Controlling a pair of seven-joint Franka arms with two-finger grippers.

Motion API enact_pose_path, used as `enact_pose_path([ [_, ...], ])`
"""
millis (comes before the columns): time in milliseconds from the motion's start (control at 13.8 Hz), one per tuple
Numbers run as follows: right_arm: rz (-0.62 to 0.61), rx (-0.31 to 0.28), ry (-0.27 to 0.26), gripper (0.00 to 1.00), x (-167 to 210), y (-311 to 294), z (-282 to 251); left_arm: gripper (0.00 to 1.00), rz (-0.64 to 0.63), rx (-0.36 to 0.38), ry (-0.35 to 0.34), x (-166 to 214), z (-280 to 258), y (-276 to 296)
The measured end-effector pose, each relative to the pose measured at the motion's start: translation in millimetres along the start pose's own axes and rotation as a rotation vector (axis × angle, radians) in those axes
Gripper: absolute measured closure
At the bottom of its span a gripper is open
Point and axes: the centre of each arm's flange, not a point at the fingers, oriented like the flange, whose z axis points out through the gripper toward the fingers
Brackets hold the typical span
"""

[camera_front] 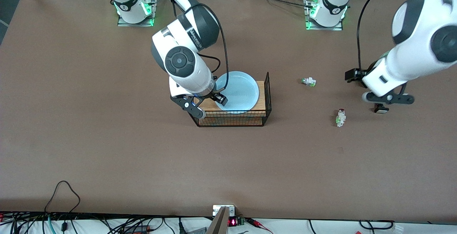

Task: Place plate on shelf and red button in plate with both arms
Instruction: 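Grasp the red-based button with the left gripper while the right gripper withdraws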

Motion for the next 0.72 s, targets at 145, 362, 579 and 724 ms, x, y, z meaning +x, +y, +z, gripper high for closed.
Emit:
enact_pose_path([
  [145,0.002,0.030,0.009,0.16,-2.8,-1.8,-17.6,0.00,0.001,0.009,-0.026,29.9,43.6,-1.7],
  [362,-0.016,0.079,0.040,0.16,2.0,2.4,-56.0,0.00,0.020,0.025,0.004,72.1,102.9,-11.0],
  [579,-0.101,0.042,0.106,0.16,9.1,31.5,-114.5,0.00,0.056,0.045,0.065,88.7,156.9,-14.8],
  [724,-0.203,-0.004,0.153,0.16,16.1,50.9,-142.4,0.00,0.079,0.040,0.119,86.6,200.2,-19.5],
])
